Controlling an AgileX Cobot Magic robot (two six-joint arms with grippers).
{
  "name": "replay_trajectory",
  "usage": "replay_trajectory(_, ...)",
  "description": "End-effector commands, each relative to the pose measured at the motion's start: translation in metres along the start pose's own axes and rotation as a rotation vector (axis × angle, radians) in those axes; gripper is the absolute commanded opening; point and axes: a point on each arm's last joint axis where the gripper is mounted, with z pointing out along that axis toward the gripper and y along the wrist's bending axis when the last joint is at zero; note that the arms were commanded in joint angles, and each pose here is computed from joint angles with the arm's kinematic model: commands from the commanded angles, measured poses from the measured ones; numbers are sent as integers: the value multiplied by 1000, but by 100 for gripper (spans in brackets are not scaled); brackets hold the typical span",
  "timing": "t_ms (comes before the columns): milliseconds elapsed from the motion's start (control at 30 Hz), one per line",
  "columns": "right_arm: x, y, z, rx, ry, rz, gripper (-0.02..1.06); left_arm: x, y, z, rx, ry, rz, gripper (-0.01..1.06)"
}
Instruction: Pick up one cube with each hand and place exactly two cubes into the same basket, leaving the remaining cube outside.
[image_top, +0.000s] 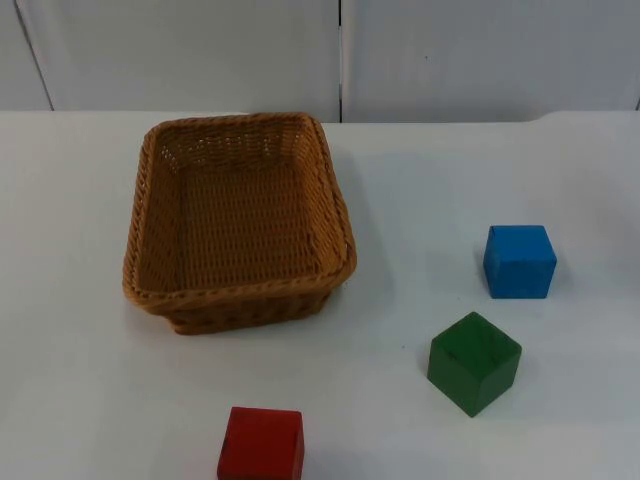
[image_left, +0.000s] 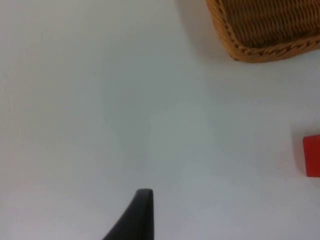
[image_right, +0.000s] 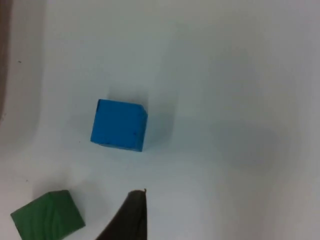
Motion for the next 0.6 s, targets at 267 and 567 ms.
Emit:
replay_trajectory(267,-13,28,48,-81,88,-95,105,-8,-4,11,77,26,10,105)
replay_trajectory(567,-25,68,89,-118,141,-198,105,-9,-10,15,105,38,24,105)
